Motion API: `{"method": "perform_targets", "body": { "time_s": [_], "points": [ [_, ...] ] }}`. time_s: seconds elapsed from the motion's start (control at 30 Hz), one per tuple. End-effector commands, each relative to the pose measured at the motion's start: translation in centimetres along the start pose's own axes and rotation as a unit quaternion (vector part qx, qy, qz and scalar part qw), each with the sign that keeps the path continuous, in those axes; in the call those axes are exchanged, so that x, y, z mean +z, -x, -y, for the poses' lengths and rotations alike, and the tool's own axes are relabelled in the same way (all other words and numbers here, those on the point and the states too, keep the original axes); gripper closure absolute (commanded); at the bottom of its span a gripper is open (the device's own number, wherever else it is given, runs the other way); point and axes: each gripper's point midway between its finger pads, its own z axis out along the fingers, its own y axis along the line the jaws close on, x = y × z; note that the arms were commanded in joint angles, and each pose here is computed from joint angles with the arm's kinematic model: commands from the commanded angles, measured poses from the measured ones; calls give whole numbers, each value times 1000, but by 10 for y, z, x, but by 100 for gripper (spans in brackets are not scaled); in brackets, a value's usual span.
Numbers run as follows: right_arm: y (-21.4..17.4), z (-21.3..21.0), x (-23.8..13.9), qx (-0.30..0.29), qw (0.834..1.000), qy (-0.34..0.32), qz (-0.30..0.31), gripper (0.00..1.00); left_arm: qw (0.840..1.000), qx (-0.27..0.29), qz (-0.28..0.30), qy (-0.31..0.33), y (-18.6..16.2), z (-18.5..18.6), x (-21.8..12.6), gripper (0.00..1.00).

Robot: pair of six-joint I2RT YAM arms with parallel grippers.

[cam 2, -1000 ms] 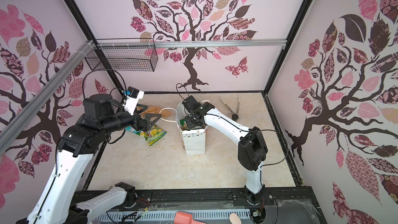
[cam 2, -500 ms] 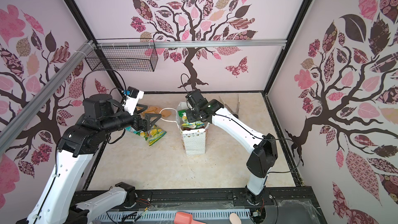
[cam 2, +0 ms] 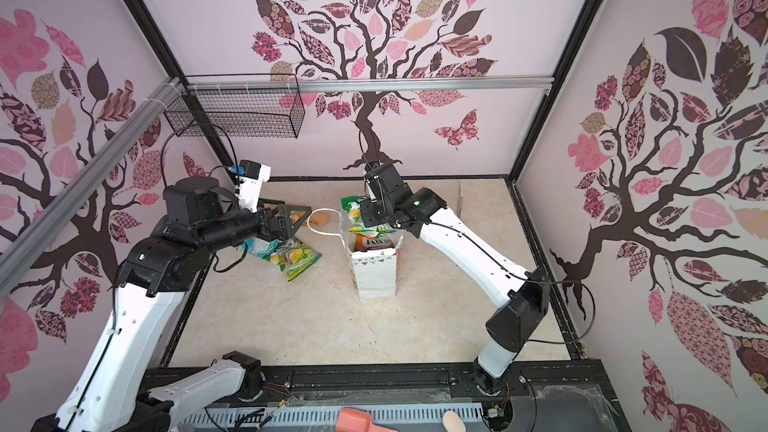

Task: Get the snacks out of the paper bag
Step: 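Bring left gripper to the green pack held above the bag by right gripper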

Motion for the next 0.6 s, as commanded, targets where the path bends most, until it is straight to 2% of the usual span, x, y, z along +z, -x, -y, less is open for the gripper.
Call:
{"method": "perform_targets", "body": {
  "time_s": [0.0, 0.3, 0.47, 0.57],
  "points": [
    [47, -12, -53, 21, 995, 41, 91, 100, 998, -69, -4, 3, -3, -5, 13, 6],
    [62, -40, -86, 22, 982, 131, 131, 100, 981, -163, 33, -97, 20, 19, 35, 6],
    [62, -60, -92, 24, 974, 190, 125, 100, 955, -235, 37, -178, 28, 35, 49, 7],
    [61, -63, -91, 25, 973, 196, 120, 100, 948, -259, 22, -184, 25, 34, 59, 7]
  ]
}}
